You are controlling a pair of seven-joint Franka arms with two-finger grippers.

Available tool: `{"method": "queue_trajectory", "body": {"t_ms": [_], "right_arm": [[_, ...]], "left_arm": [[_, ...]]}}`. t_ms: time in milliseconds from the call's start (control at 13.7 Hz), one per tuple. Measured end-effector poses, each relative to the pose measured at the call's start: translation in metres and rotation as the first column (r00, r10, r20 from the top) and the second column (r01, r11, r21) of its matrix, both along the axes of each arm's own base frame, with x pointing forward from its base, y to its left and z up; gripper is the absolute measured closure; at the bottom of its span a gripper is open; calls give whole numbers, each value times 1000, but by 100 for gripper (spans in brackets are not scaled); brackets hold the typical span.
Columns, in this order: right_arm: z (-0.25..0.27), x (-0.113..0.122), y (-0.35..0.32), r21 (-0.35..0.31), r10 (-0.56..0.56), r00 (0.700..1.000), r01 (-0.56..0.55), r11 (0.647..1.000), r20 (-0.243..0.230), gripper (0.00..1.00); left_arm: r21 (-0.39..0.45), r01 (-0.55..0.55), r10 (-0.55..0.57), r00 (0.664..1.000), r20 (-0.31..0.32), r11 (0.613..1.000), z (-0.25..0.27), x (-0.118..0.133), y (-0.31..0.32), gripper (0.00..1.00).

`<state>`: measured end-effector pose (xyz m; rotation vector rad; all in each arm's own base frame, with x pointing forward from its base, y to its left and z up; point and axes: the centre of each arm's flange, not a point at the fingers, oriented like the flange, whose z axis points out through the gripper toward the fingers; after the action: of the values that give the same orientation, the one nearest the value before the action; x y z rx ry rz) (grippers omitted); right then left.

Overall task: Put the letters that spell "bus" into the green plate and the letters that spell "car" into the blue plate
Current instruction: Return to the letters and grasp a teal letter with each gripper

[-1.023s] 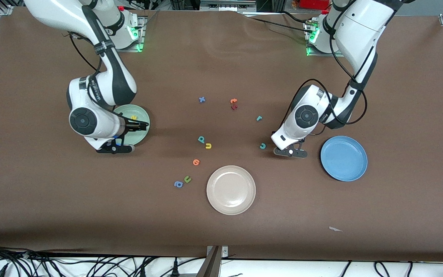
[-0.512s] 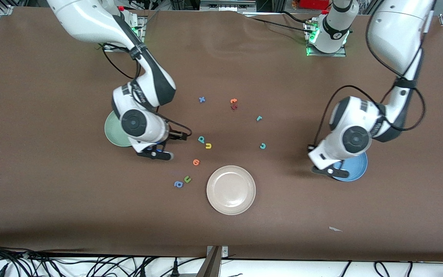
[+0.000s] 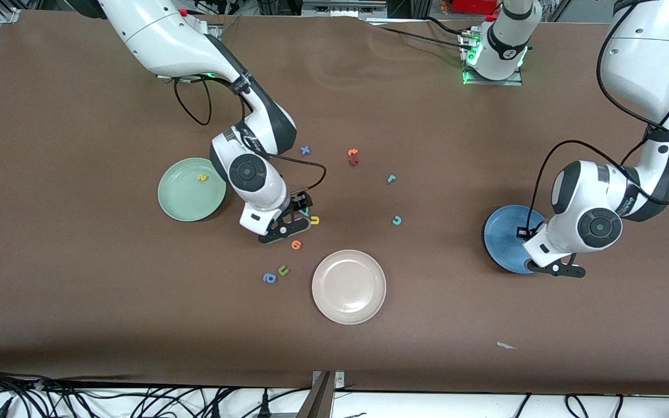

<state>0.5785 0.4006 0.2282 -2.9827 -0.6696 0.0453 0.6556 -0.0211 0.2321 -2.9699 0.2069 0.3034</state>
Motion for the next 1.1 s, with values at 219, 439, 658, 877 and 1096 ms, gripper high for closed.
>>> {"method": "queue_trajectory", "body": {"t_ms": [219,439,658,877,1096], "right_arm": [[-10,-18,21,12,151,988,-152,988,25,13],[-33,-26,17,29,238,969,-240,970,70,30],[-48,-31,11,32,295,951,-299,954,90,34],[-51,-33,9,28,310,947,-313,949,87,49],[-51,-31,7,24,314,945,-317,948,91,62]], "left_arm": [[-89,-55,56,998,11,995,9,-4,-78,21],[-159,-112,114,993,9,981,12,-19,-162,0],[-182,-152,163,986,44,971,6,-38,-237,0],[-195,-191,206,977,59,962,-20,-60,-294,3],[-206,-207,223,973,61,956,-47,-68,-310,8]]}}
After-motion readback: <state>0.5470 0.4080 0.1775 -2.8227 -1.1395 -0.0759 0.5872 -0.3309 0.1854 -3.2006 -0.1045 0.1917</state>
